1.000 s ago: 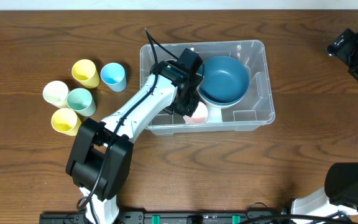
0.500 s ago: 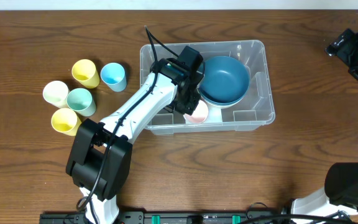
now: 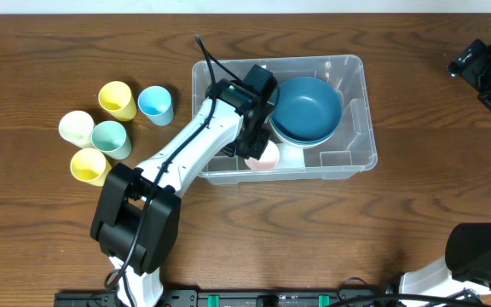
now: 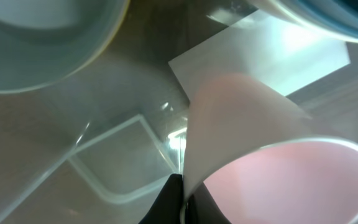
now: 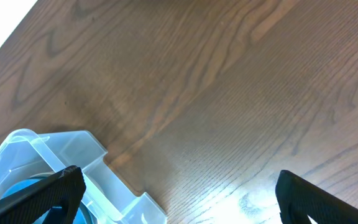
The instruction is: Pack container
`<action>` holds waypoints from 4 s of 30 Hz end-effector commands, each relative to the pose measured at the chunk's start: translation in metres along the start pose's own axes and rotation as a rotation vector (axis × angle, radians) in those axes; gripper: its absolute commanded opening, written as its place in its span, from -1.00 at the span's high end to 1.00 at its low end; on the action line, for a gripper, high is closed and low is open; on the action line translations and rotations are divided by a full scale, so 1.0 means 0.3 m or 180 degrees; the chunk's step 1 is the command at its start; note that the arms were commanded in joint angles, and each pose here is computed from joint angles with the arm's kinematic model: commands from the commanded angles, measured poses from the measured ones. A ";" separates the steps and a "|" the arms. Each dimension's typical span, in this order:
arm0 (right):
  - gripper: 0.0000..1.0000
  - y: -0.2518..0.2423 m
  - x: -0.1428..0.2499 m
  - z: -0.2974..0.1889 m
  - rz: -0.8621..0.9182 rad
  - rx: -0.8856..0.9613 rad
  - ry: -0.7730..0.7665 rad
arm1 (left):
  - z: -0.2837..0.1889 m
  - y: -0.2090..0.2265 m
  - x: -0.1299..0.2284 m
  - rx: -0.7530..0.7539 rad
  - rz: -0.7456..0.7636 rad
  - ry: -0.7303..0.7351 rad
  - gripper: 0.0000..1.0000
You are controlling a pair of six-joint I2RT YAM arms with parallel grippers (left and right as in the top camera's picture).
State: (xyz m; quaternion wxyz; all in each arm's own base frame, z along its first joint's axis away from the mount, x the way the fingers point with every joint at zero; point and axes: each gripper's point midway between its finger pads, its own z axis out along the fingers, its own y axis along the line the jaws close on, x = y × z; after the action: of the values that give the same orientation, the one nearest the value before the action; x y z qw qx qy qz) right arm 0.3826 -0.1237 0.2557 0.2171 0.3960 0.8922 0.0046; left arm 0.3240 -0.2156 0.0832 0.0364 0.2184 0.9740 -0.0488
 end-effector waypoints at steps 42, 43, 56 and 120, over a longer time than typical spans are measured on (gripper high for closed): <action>-0.98 -0.003 -0.013 -0.033 0.0049 -0.0026 -0.0084 | -0.070 0.026 -0.078 -0.0213 -0.0196 0.0054 0.88; -0.98 -0.003 -0.013 -0.033 0.0049 -0.0025 -0.0085 | -0.063 0.026 -0.077 -0.0215 -0.0197 0.0071 0.88; -0.98 -0.003 -0.013 -0.033 0.0049 -0.0025 -0.0085 | -0.015 0.024 -0.084 -0.0202 -0.0196 0.0136 -0.43; -0.98 -0.003 -0.013 -0.033 0.0049 -0.0025 -0.0085 | -0.107 0.779 -0.042 -0.0481 -0.1865 -0.0056 -0.25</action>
State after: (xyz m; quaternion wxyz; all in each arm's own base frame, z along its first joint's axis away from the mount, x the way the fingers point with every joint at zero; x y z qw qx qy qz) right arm 0.3826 -0.1237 0.2557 0.2170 0.3960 0.8922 0.0048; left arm 0.4352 -0.0070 0.1054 0.0556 -0.0827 0.9950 0.0115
